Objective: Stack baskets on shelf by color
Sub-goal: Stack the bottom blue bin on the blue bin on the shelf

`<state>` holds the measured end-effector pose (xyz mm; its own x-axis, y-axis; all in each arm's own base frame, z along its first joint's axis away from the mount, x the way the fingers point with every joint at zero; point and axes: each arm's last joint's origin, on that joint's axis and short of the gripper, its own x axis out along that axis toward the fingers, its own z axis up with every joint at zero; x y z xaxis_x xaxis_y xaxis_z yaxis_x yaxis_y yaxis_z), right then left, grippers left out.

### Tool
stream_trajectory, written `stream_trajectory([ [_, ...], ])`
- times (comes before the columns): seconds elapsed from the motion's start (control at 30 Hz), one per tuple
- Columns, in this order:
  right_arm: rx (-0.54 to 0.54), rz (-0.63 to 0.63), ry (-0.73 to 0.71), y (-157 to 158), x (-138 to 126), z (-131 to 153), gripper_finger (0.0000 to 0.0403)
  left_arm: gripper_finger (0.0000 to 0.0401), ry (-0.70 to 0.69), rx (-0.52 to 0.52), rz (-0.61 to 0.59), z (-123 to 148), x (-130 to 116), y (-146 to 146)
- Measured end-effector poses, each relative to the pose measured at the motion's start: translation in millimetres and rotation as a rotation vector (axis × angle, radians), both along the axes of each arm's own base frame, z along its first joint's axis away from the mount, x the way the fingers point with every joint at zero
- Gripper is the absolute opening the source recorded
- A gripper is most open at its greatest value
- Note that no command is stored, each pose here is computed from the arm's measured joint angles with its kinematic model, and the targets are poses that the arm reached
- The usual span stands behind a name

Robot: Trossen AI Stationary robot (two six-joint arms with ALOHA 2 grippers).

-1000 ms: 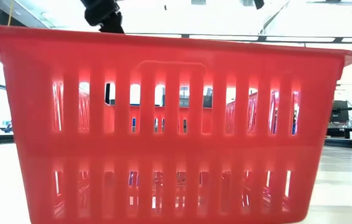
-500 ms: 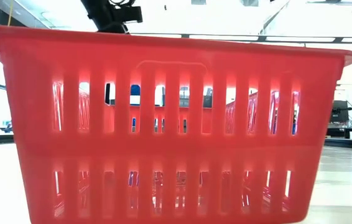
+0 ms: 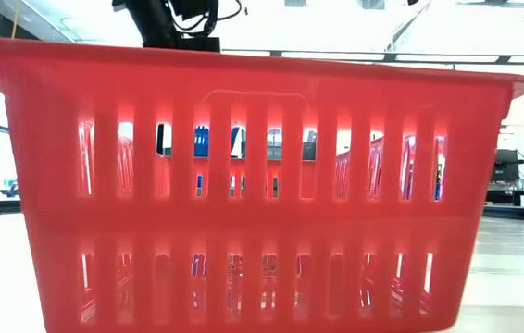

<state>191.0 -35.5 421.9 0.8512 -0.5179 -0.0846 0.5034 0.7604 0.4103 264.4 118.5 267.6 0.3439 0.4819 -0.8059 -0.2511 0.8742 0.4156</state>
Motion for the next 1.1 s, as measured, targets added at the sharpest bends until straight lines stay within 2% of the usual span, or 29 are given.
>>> stream_trajectory([
  [0.4, 0.001, 0.013, -0.002, 0, 0, 0, 0.0149, 0.0001, 0.014, -0.042, -0.009, -10, 0, 17],
  [0.6, 0.0, 0.015, -0.011, 0, -3, 2, 0.0149, 0.0001, -0.004, -0.096, -0.035, -10, -3, 23],
  [0.97, -0.002, 0.003, -0.019, 0, -6, 3, 0.0149, 0.0001, -0.002, -0.172, -0.066, -13, -5, 22],
  [1.1, -0.002, 0.003, -0.019, 0, -6, 3, 0.0149, 0.0004, 0.009, -0.144, -0.048, -13, -5, 23],
])
